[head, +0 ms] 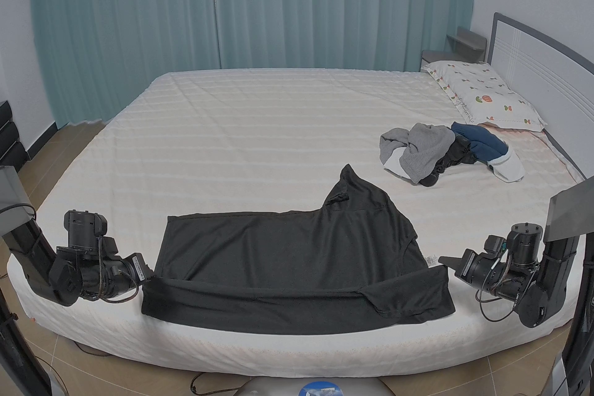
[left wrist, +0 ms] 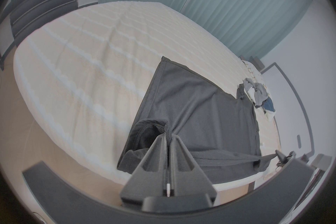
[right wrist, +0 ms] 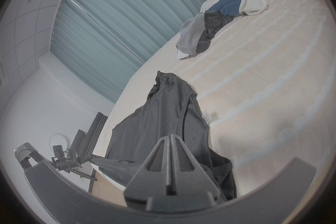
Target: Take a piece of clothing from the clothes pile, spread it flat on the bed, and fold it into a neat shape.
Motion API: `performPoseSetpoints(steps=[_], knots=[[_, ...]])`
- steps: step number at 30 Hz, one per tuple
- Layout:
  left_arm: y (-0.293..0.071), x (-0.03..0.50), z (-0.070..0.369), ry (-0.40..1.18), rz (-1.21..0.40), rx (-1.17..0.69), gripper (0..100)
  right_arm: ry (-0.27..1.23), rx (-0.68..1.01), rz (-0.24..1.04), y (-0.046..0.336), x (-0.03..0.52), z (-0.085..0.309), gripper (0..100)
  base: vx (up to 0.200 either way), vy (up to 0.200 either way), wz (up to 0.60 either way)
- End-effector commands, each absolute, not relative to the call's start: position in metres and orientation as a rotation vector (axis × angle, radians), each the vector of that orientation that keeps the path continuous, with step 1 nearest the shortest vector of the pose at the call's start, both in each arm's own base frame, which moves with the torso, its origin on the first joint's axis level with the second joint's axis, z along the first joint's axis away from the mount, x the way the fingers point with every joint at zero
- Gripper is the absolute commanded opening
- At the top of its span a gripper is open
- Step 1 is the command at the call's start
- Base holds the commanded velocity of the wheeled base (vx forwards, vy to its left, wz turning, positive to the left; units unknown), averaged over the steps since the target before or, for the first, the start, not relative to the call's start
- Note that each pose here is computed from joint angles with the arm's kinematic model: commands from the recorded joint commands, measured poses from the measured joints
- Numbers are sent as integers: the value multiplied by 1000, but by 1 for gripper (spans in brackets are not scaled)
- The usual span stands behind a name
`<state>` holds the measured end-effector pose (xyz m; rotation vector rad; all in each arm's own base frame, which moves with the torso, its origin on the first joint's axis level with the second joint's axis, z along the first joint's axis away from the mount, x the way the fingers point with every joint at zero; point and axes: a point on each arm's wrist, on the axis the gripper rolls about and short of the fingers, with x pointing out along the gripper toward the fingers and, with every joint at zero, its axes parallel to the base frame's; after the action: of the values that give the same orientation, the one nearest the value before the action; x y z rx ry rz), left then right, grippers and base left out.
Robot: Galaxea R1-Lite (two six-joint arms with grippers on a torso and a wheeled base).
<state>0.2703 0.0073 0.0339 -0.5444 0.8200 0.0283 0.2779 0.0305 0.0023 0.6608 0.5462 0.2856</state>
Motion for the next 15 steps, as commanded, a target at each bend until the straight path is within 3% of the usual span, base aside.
performPoseSetpoints(steps=[1, 15], knots=[[7, 260, 40, 810, 26, -510, 0, 501, 661, 290, 26, 265, 22, 0, 0, 0, 0], [5, 231, 59, 887, -6, -405, 0, 499, 661, 346, 27, 228, 47, 0, 0, 0, 0]])
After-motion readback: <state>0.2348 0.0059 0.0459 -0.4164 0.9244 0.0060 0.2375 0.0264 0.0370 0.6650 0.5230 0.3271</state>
